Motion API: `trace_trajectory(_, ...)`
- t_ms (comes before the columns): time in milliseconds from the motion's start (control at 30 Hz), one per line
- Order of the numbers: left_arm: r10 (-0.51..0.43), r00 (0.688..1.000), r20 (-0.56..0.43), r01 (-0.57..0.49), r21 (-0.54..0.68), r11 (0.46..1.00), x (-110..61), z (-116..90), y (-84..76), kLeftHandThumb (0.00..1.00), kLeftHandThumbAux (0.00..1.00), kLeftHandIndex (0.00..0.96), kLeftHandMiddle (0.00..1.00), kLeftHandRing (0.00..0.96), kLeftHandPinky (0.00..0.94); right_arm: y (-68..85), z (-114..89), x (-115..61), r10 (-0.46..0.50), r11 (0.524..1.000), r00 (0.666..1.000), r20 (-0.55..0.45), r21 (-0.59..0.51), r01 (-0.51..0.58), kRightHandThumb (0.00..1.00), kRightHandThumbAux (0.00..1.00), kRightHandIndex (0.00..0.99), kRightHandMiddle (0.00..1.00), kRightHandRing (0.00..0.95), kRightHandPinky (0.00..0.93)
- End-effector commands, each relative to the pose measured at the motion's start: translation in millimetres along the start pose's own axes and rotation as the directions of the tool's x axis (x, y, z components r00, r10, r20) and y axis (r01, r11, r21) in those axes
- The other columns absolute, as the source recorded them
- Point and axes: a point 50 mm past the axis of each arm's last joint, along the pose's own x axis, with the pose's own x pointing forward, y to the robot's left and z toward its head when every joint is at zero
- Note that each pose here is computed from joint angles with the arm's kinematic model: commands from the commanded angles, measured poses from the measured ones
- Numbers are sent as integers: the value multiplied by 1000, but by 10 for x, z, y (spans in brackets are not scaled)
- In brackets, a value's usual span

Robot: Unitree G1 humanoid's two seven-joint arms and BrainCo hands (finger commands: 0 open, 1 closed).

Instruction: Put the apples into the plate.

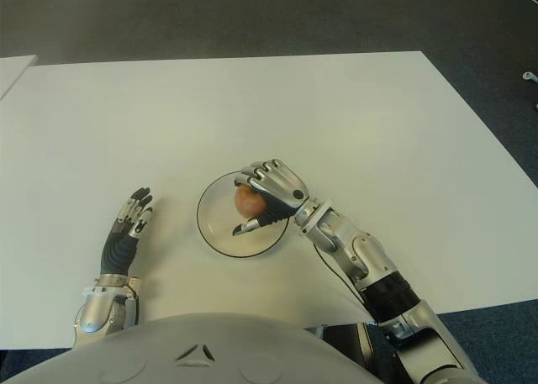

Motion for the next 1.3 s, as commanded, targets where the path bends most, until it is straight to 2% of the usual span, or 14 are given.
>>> trace_trajectory(33, -46, 991, -123, 46, -1, 999, -126, -184, -60, 25, 390, 0, 0, 0, 0, -25, -20, -26, 18, 1000, 1000, -22, 9, -18, 176, 209, 28, 1, 0, 0)
trace_trajectory(1100, -56, 990, -127, 54, -21, 998, -121, -174, -78, 32, 394, 0, 0, 0, 0, -42, -31, -57, 65, 998, 997, -45, 8, -65, 161, 204, 0, 0, 0, 0)
trace_trajectory(1200, -54, 990, -131, 51, -24, 998, -122, -188, -82, 31, 399, 0, 0, 0, 0, -33, -49, -66, 63, 998, 996, -59, 26, -62, 171, 204, 0, 0, 0, 0)
trace_trajectory(1300, -53, 990, -130, 50, -25, 998, -125, -193, -97, 31, 404, 0, 0, 0, 0, -20, -98, -92, 52, 995, 995, -91, 89, -44, 179, 206, 1, 0, 0, 0)
